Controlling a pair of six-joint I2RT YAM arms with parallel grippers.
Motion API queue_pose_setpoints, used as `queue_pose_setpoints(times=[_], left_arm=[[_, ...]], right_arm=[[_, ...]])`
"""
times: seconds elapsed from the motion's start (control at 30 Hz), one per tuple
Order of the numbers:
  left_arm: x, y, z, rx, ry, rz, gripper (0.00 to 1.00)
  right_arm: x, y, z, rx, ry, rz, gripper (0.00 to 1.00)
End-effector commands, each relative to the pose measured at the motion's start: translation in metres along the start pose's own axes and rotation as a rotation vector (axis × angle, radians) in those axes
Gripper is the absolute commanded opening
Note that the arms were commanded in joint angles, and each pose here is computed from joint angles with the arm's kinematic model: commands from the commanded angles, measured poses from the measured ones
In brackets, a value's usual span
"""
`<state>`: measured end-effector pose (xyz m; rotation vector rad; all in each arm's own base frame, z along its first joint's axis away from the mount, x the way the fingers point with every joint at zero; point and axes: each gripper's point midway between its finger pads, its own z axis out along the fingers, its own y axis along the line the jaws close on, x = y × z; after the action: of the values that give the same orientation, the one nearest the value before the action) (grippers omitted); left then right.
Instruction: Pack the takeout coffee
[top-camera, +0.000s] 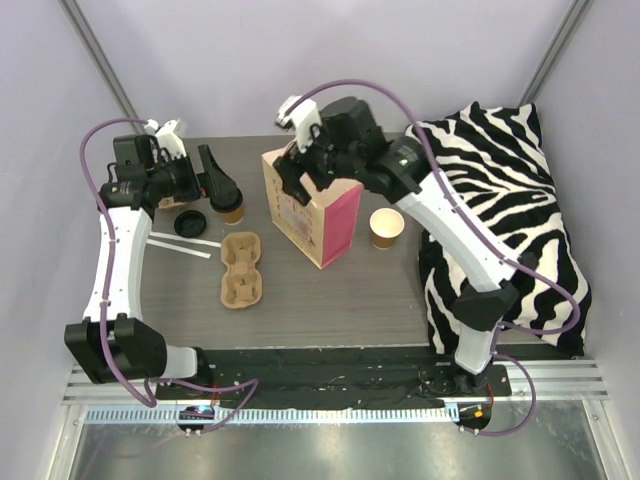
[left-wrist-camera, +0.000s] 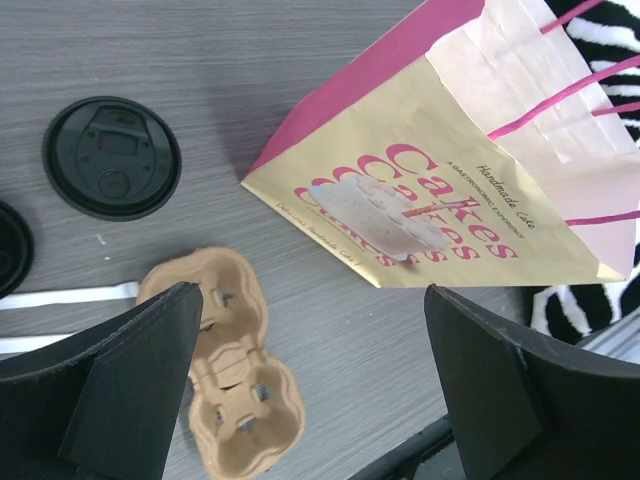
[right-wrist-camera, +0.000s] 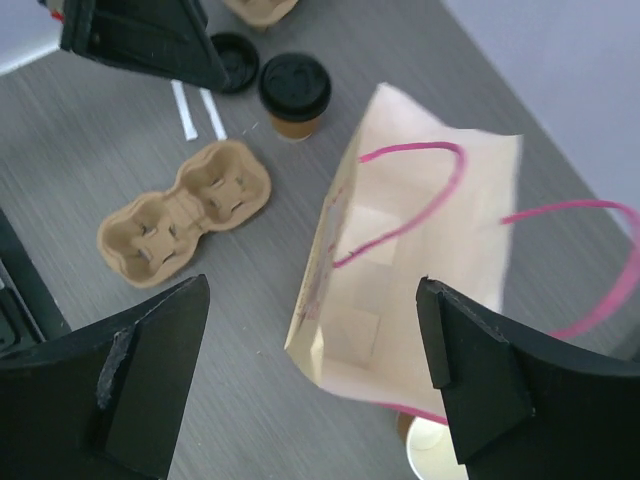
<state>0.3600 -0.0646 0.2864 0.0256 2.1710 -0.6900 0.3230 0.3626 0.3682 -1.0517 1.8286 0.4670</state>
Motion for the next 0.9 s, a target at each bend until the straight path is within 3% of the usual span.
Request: queue_pose_setpoints(times=[0.0, 0.13, 0.27, 0.53, 0.8, 0.87], left_arm=[[-0.029, -0.016, 0.019, 0.084, -0.048, 0.005, 0.95], [-0.041, -0.030, 0.038, 0.124, -0.041, 0.013, 0.91], [-0.052, -0.055, 0.054, 0.170, -0.042, 0.063, 0.88], [-0.057, -0.081, 0.085, 0.212, -0.026, 0.147, 0.84], [-0.051, -0.069, 0.115, 0.178, 0.024, 0.164, 0.77], [-0.050, -0.073, 0.117, 0.190, 0.028, 0.177, 0.70]], right_arm=[[-0.051, -0.040, -0.058, 0.093, -0.200, 0.039, 0.91], [-0.048, -0.085, -0.069, 0.174, -0.227, 0.138, 0.87], [-0.014, -0.118, -0.070, 0.228, -0.163, 0.201, 0.82], [0.022, -0.137, -0.073, 0.230, -0.120, 0.279, 0.81], [0.033, -0.165, -0.095, 0.280, -0.133, 0.336, 0.81], [0.037, -0.171, -0.099, 0.290, -0.130, 0.347, 0.81]])
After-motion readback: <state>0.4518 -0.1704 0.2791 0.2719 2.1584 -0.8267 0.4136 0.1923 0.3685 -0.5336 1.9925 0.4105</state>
